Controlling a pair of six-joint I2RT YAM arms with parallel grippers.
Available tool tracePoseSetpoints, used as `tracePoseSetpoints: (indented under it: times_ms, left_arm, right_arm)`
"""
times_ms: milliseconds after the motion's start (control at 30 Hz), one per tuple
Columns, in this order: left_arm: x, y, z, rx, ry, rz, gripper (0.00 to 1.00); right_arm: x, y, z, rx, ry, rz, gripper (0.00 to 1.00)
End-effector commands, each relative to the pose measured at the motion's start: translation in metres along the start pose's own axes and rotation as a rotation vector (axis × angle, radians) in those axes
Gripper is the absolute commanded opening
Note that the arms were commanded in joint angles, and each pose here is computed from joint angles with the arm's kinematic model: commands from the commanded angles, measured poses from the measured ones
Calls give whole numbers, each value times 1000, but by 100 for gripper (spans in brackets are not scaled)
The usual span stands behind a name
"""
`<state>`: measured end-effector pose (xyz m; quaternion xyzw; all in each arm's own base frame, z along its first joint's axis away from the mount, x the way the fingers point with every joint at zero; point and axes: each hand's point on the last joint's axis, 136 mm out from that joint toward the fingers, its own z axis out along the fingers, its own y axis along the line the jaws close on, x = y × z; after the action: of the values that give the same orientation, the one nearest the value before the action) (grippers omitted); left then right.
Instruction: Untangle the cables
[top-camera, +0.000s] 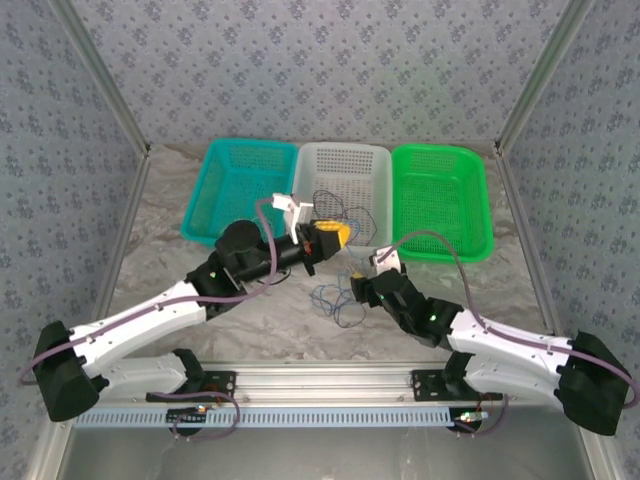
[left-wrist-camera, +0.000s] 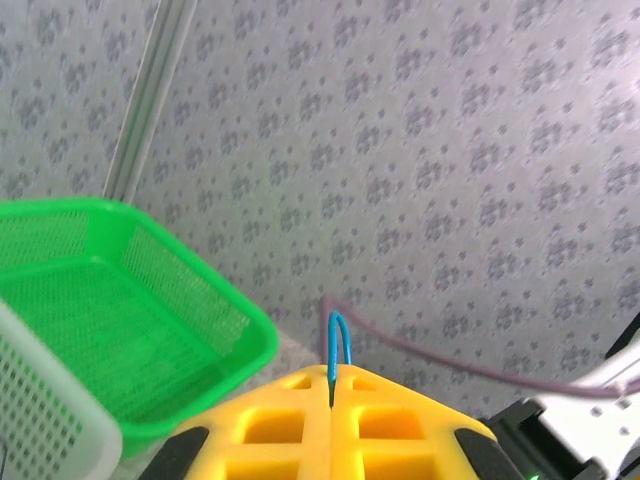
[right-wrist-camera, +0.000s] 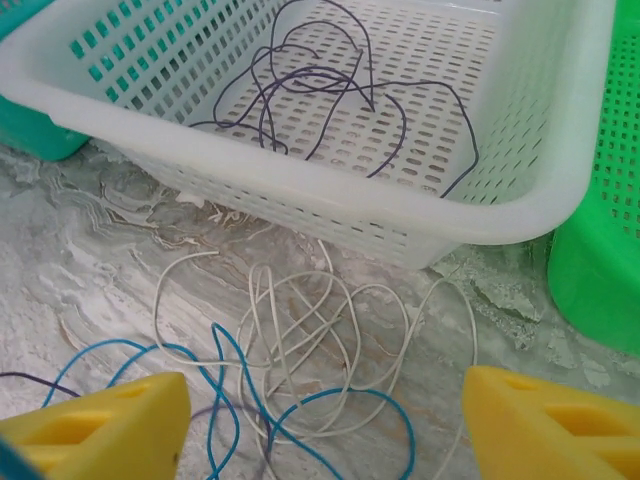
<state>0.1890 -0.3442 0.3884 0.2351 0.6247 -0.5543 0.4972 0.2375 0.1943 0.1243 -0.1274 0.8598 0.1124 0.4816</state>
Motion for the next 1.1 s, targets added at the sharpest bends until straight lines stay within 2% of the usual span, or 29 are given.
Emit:
tracePoseSetpoints:
  times_ms: [0, 233, 600, 1067]
  left_arm:
    - [-43, -34, -10, 87, -94, 66, 0]
    - [-82, -63, -18, 144, -149, 130, 0]
    - [-142, -103, -43, 201, -268, 194, 0]
    - [-211, -137, -76, 204, -436, 239, 0]
  right_arm:
    - [-4, -1, 0, 6, -4, 90, 68]
    - [19, -15, 2, 64, 41, 148, 63]
    - [32, -15, 4, 59, 60, 169, 59]
    - [56, -37, 1, 150, 102, 211, 59]
